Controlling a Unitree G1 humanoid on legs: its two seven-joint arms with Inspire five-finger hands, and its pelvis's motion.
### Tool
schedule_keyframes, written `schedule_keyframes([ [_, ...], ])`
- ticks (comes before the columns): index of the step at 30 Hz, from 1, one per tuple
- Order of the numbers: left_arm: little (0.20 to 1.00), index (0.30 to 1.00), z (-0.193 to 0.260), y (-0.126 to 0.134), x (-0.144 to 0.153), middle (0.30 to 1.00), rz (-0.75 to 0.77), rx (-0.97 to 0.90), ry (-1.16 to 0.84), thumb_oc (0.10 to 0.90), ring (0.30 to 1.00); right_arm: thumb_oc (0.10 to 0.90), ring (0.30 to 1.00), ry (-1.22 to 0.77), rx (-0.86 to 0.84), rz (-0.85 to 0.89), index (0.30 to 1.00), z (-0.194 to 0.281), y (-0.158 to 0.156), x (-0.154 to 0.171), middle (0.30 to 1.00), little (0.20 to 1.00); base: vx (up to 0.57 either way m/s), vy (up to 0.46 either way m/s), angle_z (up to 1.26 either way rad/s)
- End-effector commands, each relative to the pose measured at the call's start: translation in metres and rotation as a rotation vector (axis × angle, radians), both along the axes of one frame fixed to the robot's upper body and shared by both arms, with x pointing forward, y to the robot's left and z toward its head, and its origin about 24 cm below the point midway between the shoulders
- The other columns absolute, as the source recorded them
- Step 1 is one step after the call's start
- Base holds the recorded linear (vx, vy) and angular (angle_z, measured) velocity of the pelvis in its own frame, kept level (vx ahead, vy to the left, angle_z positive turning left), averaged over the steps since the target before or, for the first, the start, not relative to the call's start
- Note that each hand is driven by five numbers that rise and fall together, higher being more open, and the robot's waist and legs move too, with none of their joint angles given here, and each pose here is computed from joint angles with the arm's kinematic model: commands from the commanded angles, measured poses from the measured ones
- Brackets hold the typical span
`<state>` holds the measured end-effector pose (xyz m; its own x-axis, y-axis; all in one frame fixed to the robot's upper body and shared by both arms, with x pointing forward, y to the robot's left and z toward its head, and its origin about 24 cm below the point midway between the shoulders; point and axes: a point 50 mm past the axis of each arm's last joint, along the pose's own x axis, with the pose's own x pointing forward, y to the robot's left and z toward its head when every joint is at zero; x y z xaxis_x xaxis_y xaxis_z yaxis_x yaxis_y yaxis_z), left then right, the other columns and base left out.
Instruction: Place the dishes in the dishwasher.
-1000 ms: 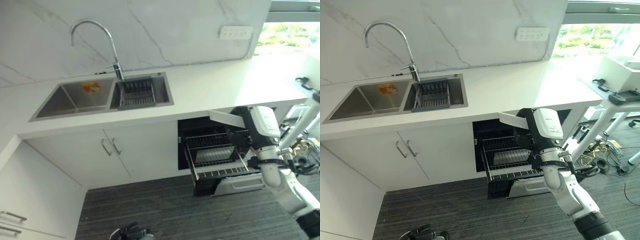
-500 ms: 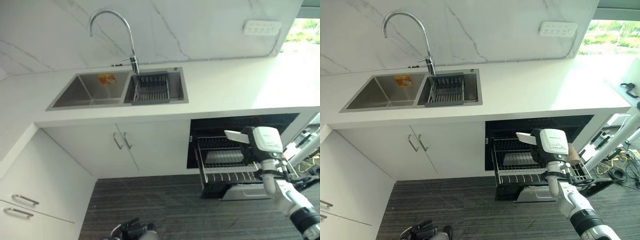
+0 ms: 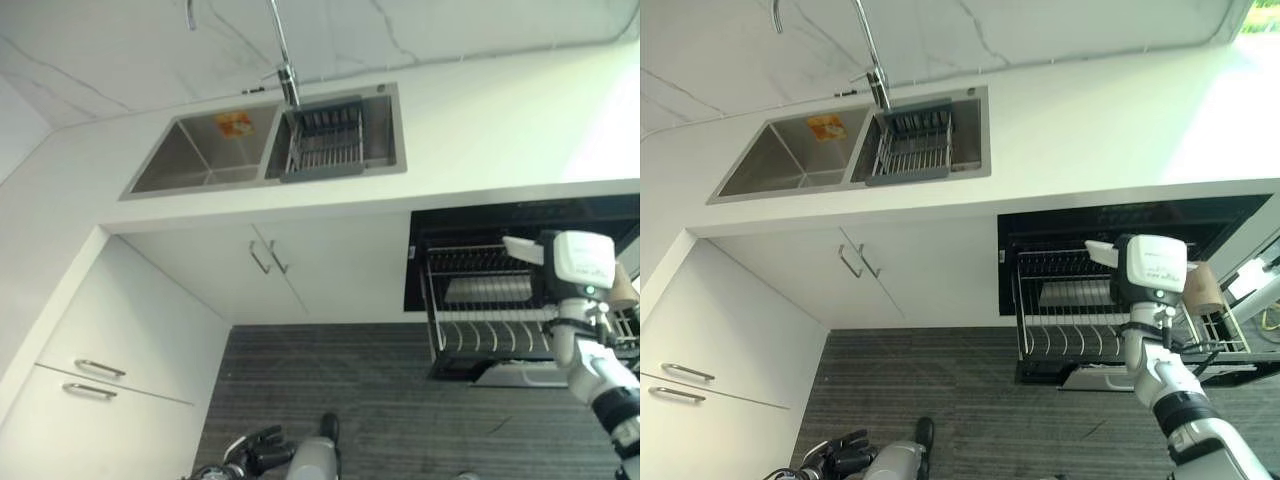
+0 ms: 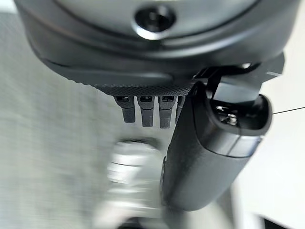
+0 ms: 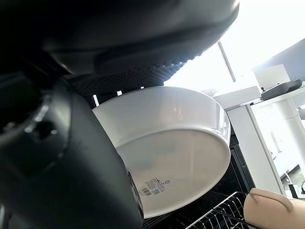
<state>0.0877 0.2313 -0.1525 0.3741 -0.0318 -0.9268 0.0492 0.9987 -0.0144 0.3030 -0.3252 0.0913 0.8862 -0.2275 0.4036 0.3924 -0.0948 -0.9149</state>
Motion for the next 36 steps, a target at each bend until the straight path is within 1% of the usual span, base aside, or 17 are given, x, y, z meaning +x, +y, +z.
schedule_keyframes([
  [1,0.9,0.9,0.004,0.032,-0.029,0.9,-0.035,0.09,0.089,0.8,0.9,0.4,0.3,-0.258,-0.031,0.069,0.3,0.075,0.01,0.028,0.3,0.3,-0.08,-0.07,0.02],
  [10,0.9,0.9,0.01,0.035,-0.01,0.9,-0.053,0.088,0.024,0.8,0.9,0.4,0.3,-0.172,-0.026,0.049,0.3,0.085,0.006,0.039,0.3,0.3,-0.02,-0.031,0.05],
  [14,0.9,0.9,0.016,0.038,0.005,0.9,-0.065,0.09,-0.018,0.8,0.9,0.4,0.3,-0.142,0.021,0.043,0.3,0.093,0.006,0.047,0.3,0.3,-0.04,-0.048,0.05],
  [20,0.9,0.9,0.022,0.04,0.021,0.9,-0.077,0.09,-0.071,0.8,0.9,0.4,0.3,-0.112,0.034,0.049,0.3,0.101,0.009,0.055,0.3,0.3,-0.06,-0.038,0.01],
  [23,0.9,0.9,0.026,0.038,0.036,0.9,-0.093,0.086,-0.12,0.8,0.9,0.4,0.3,-0.107,0.058,0.028,0.3,0.106,0.01,0.061,0.3,0.3,-0.08,-0.048,0.03],
  [25,0.9,0.9,0.028,0.037,0.041,0.9,-0.1,0.084,-0.135,0.8,0.9,0.4,0.3,-0.104,0.06,0.022,0.3,0.108,0.012,0.064,0.3,0.3,-0.06,-0.028,0.0],
  [36,0.9,0.9,0.032,0.032,0.057,0.9,-0.107,0.075,-0.184,0.8,0.9,0.4,0.3,-0.07,0.116,0.004,0.3,0.101,0.016,0.07,0.3,0.3,-0.03,-0.002,0.04],
])
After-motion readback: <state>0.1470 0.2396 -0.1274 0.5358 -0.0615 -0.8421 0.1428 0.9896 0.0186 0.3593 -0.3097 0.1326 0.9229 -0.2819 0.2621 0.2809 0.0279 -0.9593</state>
